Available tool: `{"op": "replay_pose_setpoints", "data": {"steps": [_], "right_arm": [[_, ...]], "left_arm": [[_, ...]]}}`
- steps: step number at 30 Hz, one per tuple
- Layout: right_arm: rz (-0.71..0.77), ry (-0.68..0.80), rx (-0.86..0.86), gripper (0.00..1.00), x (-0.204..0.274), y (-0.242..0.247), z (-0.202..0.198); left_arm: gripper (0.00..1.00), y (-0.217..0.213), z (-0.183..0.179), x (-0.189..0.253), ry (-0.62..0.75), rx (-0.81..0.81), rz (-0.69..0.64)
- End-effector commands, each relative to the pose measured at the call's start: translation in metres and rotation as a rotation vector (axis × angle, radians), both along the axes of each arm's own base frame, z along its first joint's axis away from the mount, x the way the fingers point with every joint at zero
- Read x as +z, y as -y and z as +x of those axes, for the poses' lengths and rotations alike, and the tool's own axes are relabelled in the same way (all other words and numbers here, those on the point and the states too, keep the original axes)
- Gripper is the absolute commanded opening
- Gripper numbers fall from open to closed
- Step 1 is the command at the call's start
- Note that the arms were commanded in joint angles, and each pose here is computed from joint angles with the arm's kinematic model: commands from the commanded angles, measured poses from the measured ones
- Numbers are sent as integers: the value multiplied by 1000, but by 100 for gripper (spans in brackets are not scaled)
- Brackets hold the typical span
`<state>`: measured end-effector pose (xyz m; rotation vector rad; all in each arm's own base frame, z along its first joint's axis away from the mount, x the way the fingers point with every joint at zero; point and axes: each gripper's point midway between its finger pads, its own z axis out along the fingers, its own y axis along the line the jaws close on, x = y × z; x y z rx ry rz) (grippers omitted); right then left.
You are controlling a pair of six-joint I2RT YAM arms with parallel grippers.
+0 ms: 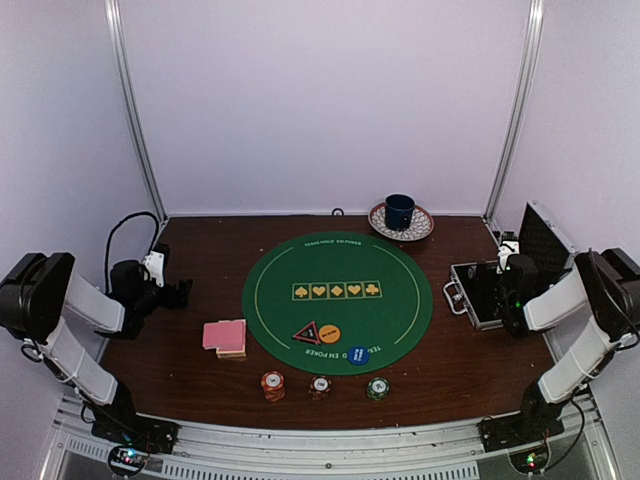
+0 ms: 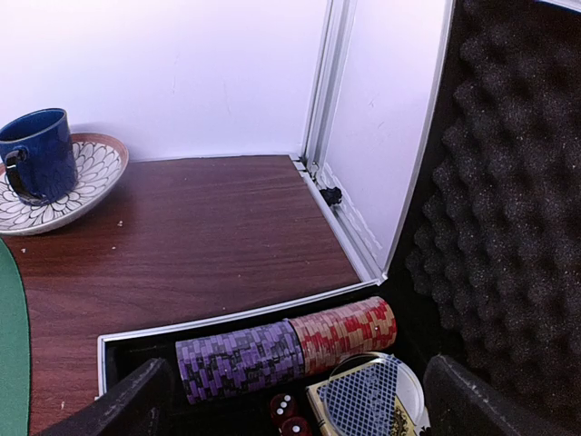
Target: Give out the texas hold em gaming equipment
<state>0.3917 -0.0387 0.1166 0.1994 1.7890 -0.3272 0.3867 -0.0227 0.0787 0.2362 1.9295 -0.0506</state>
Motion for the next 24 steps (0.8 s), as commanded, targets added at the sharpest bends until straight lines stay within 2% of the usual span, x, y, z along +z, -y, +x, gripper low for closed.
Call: {"op": "replay_pose_setpoints", "data": {"steps": [1, 8, 12, 16, 19, 24], "right_arm": [[1, 32, 7, 99, 9, -1, 5], [5, 30, 2, 99, 8, 0, 5], [-33, 22, -4, 99, 27, -4, -1], [-13, -94, -33, 100, 60, -7, -1], [-11, -96, -9, 99, 94, -14, -1], [106, -93, 26, 100, 140, -26, -6]], "left_arm": [[98, -3, 5, 11, 49, 12, -7], [98, -3, 5, 12, 50, 12, -5], [98, -4, 9, 20, 47, 19, -4], [98, 6, 14, 34, -76, -64, 33], [98, 5, 11, 41, -159, -80, 70], [98, 8, -3, 60, -261, -95, 47]]}}
